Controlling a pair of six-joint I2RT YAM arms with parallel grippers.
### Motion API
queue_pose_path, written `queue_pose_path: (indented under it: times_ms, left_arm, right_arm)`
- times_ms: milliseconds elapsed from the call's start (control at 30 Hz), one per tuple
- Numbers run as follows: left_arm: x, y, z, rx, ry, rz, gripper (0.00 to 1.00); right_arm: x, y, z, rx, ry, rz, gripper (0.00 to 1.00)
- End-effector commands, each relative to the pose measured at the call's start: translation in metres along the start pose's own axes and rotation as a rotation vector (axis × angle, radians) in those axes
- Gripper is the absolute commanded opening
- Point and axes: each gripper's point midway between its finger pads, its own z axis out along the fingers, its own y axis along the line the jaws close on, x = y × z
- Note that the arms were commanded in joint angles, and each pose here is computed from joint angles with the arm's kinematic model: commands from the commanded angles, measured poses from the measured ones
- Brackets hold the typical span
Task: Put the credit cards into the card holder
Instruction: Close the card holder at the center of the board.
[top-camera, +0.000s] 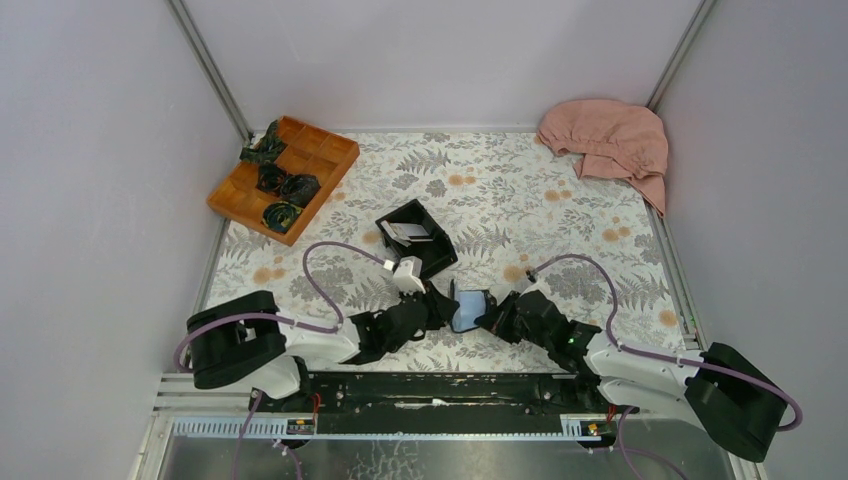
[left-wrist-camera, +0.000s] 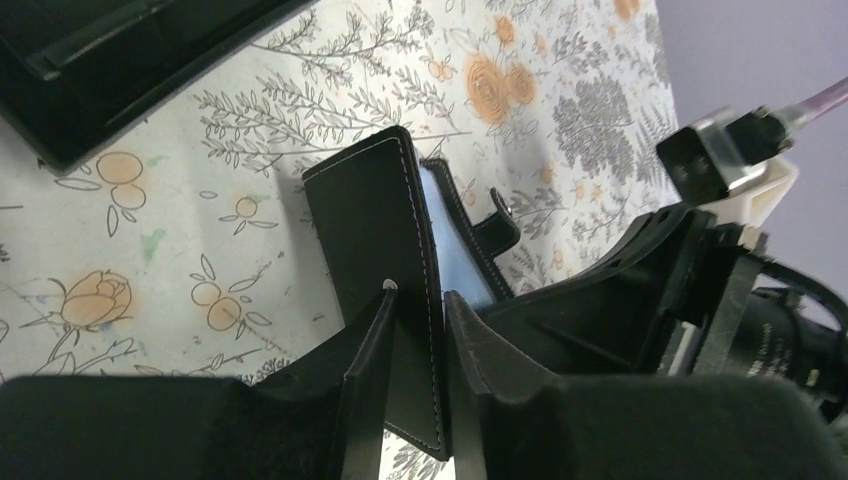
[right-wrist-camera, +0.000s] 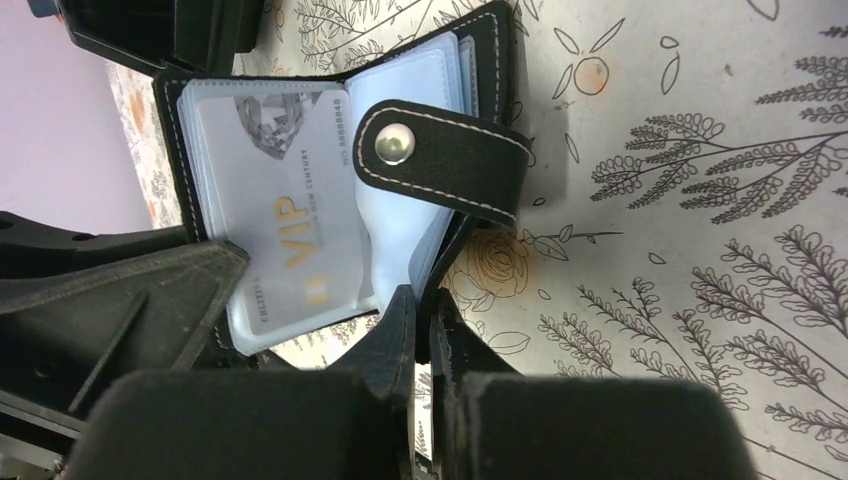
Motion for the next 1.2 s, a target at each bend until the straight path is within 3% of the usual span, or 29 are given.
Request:
queue_pose_path:
  times_ms: [0, 500, 1167]
  left_arm:
    - [0.009, 0.015, 0.0, -0.071, 0.017, 0.101, 0.32]
    - [0.021, -0.023, 0.014, -0.003, 0.032, 0.155, 0.4]
    - [0.017, -0.011, 0.0, -0.036, -0.013, 0.095, 0.46]
  right_arm:
    - [-0.004, 0.02, -0.002, -0.031, -0.019, -0.067, 0.0]
    - [0.002, 0.011, 0.004, 0.029, -0.027, -0.13, 0.0]
    - [0.011, 0.017, 0.018, 0.026, -0.024, -0.145, 0.0]
